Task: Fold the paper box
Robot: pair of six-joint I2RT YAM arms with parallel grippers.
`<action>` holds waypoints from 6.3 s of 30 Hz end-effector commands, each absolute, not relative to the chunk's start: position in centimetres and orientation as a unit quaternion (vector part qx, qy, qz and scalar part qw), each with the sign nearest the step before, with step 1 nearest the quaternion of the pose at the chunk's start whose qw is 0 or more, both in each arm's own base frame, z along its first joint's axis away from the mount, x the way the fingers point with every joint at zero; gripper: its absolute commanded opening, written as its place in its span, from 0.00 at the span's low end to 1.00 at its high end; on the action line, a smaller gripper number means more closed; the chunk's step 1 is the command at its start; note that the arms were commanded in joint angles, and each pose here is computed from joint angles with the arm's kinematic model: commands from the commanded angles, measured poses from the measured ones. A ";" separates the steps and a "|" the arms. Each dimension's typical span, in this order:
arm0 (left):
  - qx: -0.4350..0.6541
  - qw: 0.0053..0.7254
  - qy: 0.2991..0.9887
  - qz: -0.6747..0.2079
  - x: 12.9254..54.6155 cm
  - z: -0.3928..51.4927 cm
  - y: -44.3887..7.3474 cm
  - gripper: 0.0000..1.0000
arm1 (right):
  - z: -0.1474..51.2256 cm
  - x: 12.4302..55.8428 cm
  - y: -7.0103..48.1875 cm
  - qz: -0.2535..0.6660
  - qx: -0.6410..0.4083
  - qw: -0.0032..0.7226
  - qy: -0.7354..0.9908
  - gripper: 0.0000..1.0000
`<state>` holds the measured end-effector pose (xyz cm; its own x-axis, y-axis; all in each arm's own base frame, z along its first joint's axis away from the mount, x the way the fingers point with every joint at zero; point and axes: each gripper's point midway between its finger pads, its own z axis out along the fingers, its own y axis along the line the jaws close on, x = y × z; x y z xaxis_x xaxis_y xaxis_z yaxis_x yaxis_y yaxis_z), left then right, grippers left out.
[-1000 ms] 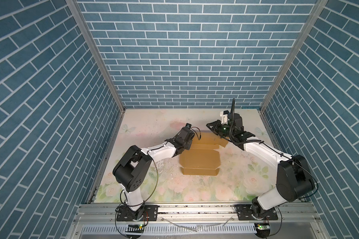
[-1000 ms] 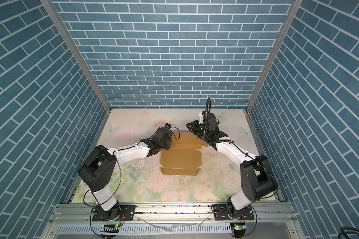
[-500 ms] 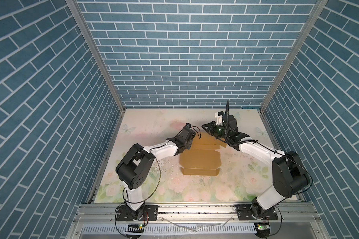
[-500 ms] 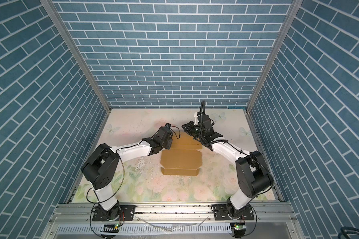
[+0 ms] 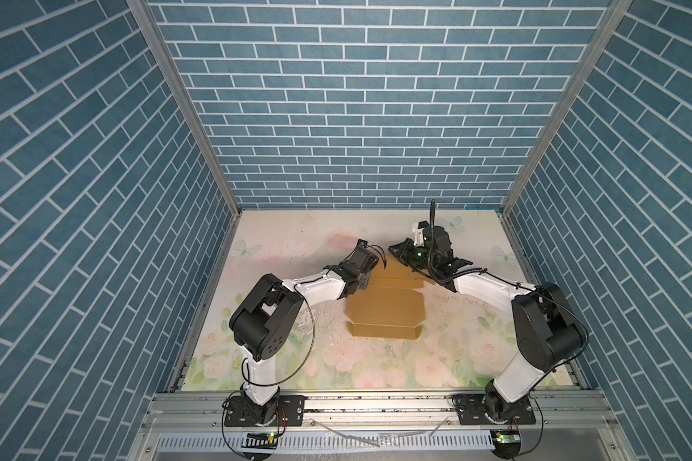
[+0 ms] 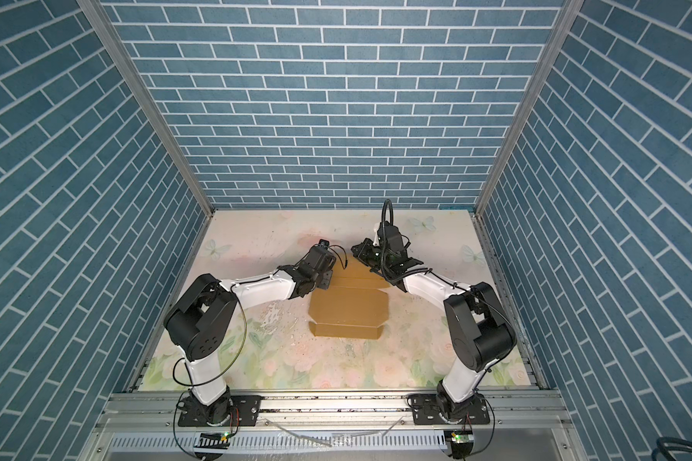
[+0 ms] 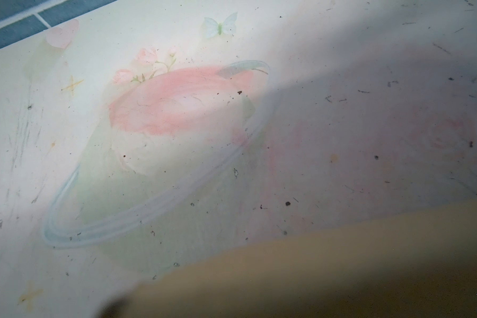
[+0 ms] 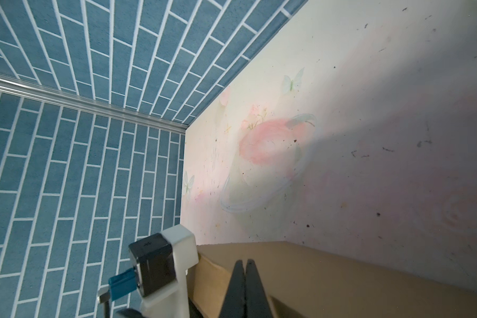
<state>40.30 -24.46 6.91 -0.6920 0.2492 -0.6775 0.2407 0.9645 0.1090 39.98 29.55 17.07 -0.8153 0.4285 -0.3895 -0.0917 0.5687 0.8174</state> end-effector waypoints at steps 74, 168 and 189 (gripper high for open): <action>0.061 0.340 0.938 0.017 38.5 4.7 -22.2 0.15 | 19.3 38.6 22.5 0.313 0.003 0.269 0.911 0.50; 0.079 0.233 0.969 -0.034 37.2 5.0 -22.3 0.15 | 2.5 39.5 20.1 0.236 0.028 0.273 0.932 0.56; 0.077 0.234 0.969 -0.029 37.8 4.8 -22.3 0.15 | 6.1 39.3 24.4 0.308 -0.051 0.336 0.889 0.52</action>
